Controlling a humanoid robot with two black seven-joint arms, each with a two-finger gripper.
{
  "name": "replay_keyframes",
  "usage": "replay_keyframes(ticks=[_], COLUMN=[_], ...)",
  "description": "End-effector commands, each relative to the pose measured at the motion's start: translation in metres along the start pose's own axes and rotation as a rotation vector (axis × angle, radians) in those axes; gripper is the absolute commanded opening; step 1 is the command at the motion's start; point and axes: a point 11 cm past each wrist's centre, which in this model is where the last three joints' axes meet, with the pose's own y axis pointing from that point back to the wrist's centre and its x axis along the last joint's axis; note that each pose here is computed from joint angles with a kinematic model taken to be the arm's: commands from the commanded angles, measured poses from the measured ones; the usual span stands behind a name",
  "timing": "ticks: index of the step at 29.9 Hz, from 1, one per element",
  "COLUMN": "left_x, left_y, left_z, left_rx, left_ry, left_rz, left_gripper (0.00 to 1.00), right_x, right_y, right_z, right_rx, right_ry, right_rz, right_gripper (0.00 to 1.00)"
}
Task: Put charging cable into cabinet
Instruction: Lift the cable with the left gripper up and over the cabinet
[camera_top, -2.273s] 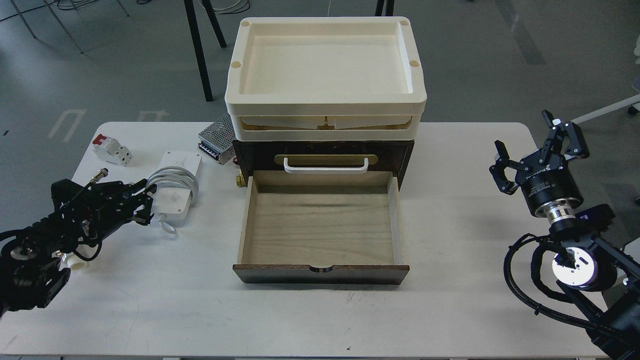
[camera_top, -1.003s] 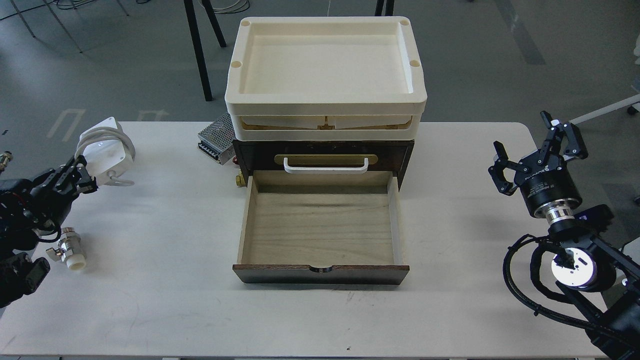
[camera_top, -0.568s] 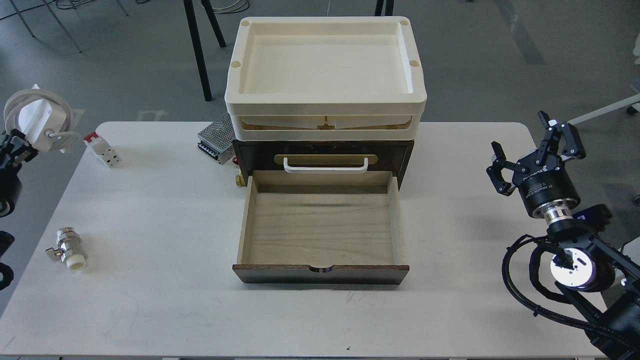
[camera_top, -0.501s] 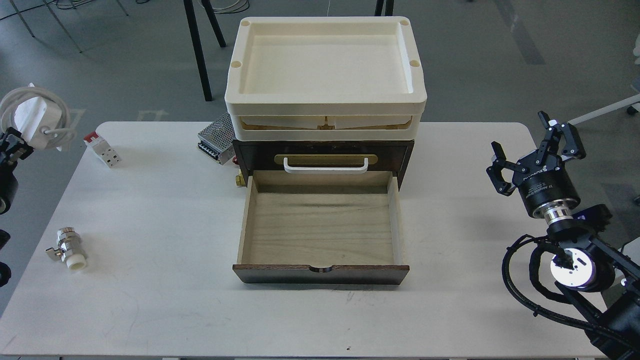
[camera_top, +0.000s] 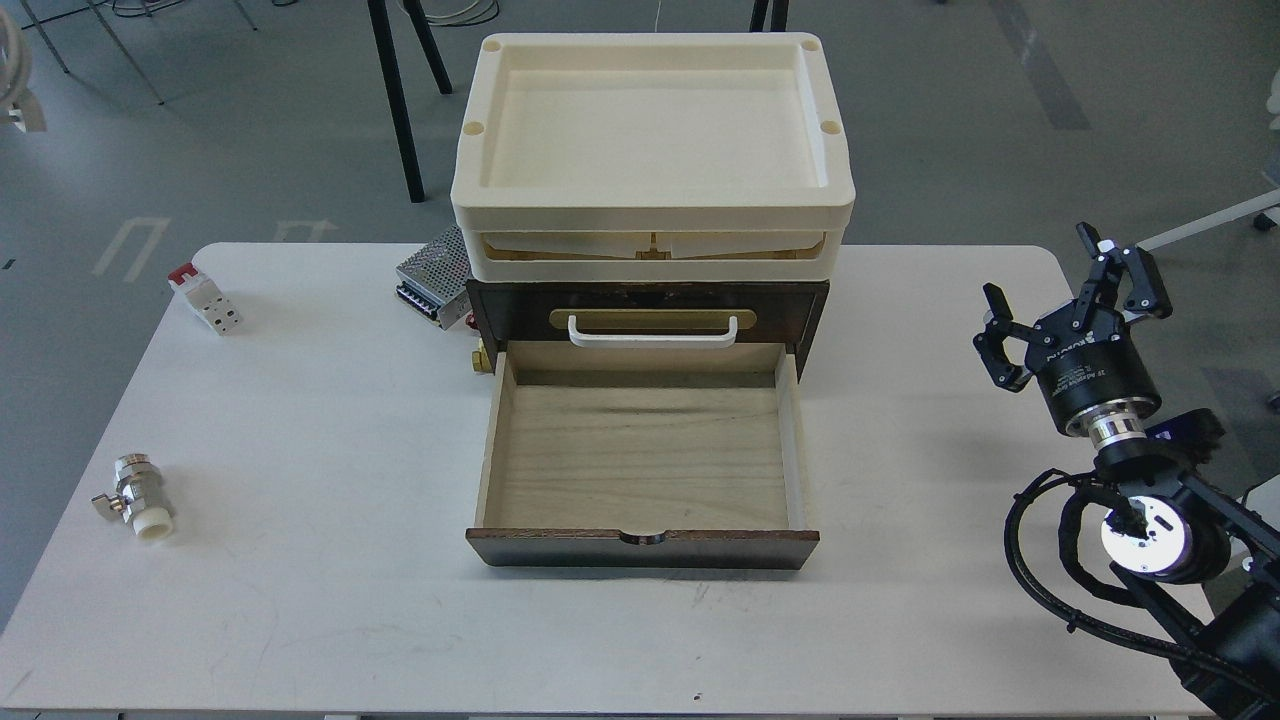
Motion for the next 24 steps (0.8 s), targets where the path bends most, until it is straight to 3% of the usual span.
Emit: replay_keyframes(ticks=[1, 9, 13, 24], left_x=[0.018, 0.029, 0.014, -0.086], left_y=[-0.003, 0.002, 0.013, 0.055], left_z=[0.051, 0.180, 0.237, 0.291], left_rx=[-0.146, -0.488, -0.652, -0.898], left_ry=[0.018, 0.011, -0.072, -0.285], left_rz=[-0.003, -0.067, -0.137, -0.446], left_gripper=[0.00, 0.00, 0.00, 0.00], right_x=[0.000, 0.001, 0.001, 0.000], right_y=[0.000, 0.000, 0.000, 0.000], right_z=[0.000, 0.000, 0.000, 0.000], right_rx=[-0.001, 0.000, 0.000, 0.001], right_ry=[0.000, 0.001, 0.001, -0.001], right_rz=[0.000, 0.002, 0.002, 0.000], right_gripper=[0.99, 0.99, 0.99, 0.99])
